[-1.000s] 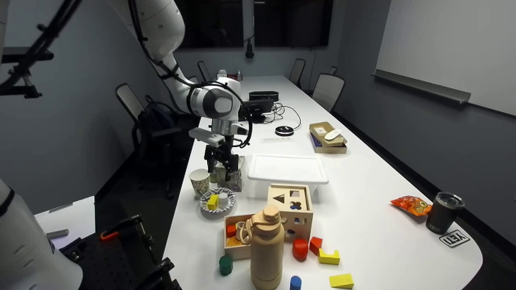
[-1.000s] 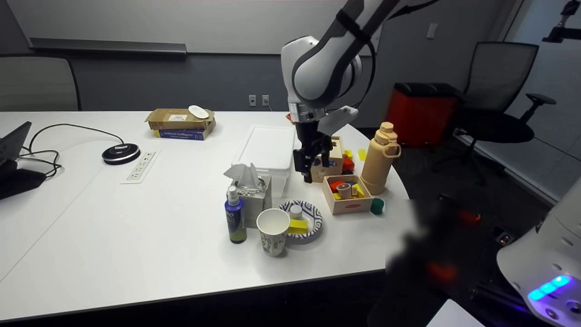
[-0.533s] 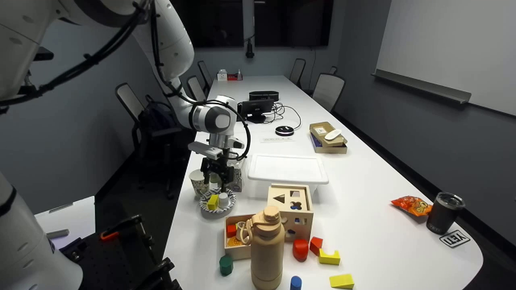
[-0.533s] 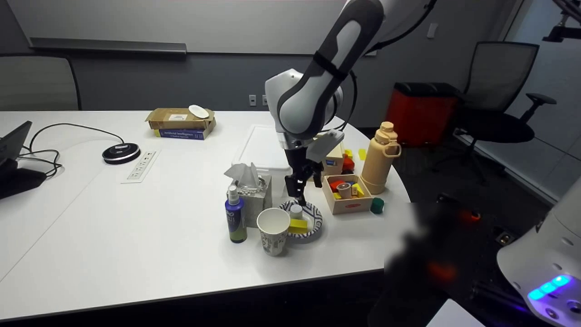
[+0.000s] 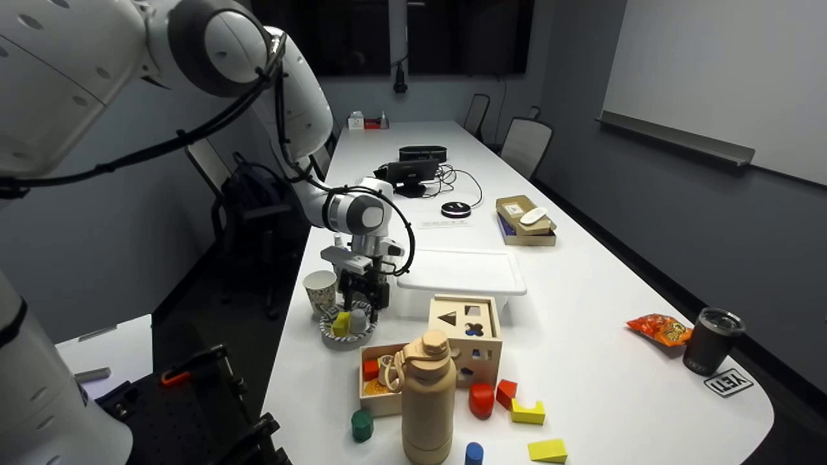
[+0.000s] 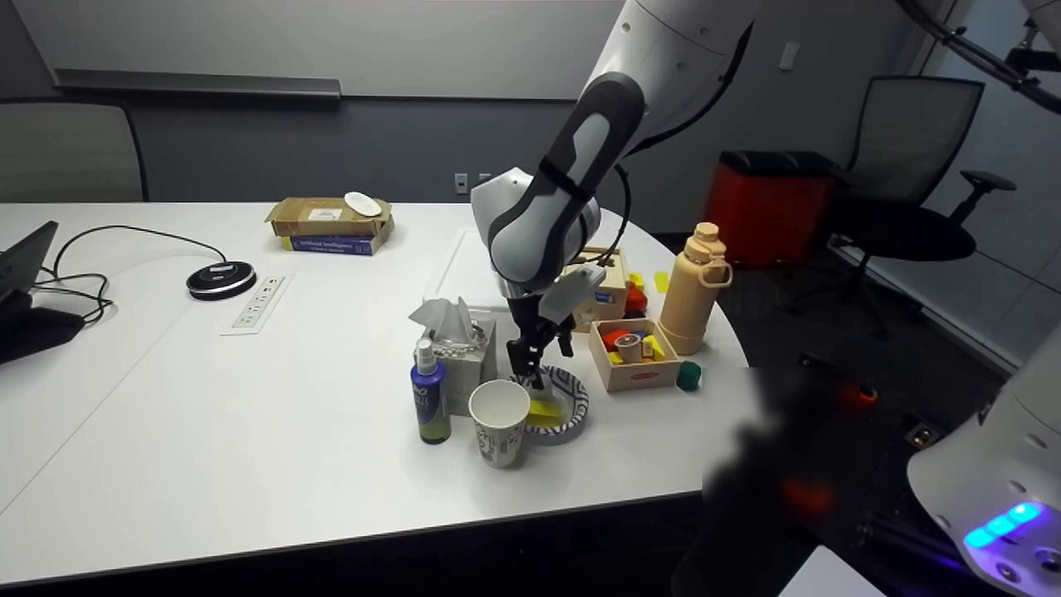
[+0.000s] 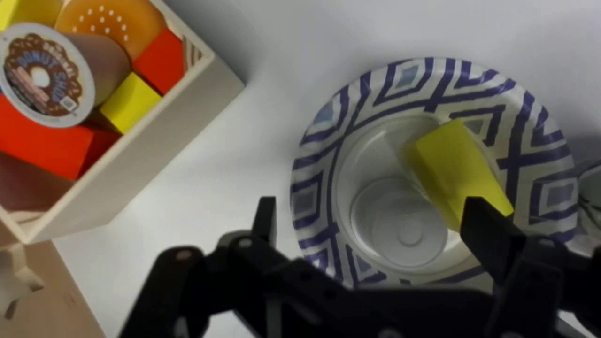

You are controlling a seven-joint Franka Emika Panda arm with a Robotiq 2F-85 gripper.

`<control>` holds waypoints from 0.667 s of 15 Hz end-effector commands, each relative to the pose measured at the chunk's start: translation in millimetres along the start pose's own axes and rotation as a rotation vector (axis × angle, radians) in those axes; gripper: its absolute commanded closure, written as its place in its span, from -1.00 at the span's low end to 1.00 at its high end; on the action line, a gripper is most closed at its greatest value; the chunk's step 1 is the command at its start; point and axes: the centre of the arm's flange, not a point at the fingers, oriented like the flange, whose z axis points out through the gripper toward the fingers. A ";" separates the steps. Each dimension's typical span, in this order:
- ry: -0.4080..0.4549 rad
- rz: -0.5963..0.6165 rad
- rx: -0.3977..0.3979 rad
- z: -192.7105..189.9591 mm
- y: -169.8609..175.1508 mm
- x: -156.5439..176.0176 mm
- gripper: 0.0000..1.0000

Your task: Put the white item in the box

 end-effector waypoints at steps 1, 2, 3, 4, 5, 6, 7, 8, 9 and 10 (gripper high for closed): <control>0.012 0.026 -0.023 0.9 -11.6 29.3 -1.00; 0.013 0.026 -0.025 1.5 -14.8 31.8 -1.00; 0.011 0.024 -0.025 1.7 -17.9 33.8 -1.00; 0.006 0.024 -0.026 2.0 -20.9 34.6 -1.00; 0.001 0.023 -0.030 1.5 -22.1 34.2 -1.00; -0.011 0.018 -0.036 1.6 -22.5 33.8 -1.00; -0.024 0.016 -0.045 2.4 -22.8 33.6 -1.00; -0.044 0.014 -0.060 3.5 -21.2 32.2 -1.00; -0.059 0.012 -0.071 3.9 -20.0 30.3 -1.00; -0.075 0.013 -0.082 2.5 -17.1 28.2 -1.00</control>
